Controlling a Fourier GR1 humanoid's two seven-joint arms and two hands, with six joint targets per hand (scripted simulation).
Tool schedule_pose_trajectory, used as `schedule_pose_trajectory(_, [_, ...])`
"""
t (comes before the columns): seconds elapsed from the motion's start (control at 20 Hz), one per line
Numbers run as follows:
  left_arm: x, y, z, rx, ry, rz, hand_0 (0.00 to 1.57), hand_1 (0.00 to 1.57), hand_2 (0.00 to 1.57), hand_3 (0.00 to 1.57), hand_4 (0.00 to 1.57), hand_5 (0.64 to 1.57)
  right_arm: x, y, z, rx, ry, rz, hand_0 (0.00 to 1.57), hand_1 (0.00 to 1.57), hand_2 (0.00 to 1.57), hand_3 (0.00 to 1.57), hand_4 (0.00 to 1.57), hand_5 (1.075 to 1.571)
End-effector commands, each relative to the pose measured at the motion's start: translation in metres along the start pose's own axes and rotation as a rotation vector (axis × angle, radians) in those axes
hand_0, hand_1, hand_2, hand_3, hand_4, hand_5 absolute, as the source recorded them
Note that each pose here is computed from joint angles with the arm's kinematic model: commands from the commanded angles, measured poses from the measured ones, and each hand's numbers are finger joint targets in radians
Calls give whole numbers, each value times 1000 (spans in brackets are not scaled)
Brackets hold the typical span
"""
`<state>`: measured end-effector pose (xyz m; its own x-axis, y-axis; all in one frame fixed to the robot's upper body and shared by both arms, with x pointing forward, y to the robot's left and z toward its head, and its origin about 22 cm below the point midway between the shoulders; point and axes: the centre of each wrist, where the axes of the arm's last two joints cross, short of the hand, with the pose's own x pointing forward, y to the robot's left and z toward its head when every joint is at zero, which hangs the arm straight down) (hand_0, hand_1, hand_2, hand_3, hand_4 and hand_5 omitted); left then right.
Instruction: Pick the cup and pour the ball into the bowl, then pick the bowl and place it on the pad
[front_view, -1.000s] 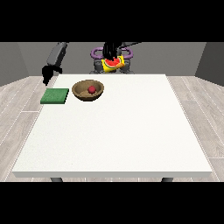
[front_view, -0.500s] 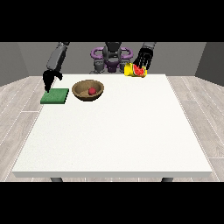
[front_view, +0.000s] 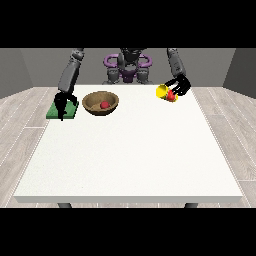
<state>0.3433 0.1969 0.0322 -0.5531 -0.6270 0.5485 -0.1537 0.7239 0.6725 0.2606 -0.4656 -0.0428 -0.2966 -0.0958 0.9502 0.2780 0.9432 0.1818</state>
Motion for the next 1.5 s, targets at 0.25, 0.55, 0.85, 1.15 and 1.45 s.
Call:
schedule_pose_trajectory(0.25, [-37,5,13,46,38,406,0,0,0,0,0,642,26,30,-44,83,-118,-53,0,0,0,0,0,1569])
schedule_pose_trajectory(0.55, [-50,19,24,28,51,424,0,0,0,0,0,654,-17,81,-33,76,10,-83,0,0,0,0,0,1569])
schedule_pose_trajectory(0.85, [-52,-11,45,27,250,448,0,0,0,0,0,683,-30,99,-25,124,142,-141,0,0,0,0,0,1571])
schedule_pose_trajectory(1.15, [-90,-6,125,47,387,464,0,0,0,0,0,688,-47,137,-9,160,275,-111,0,0,0,0,0,1570])
schedule_pose_trajectory(1.45, [-77,17,89,-32,341,465,0,0,0,0,0,690,-87,140,39,108,342,-132,0,0,0,0,0,1571])
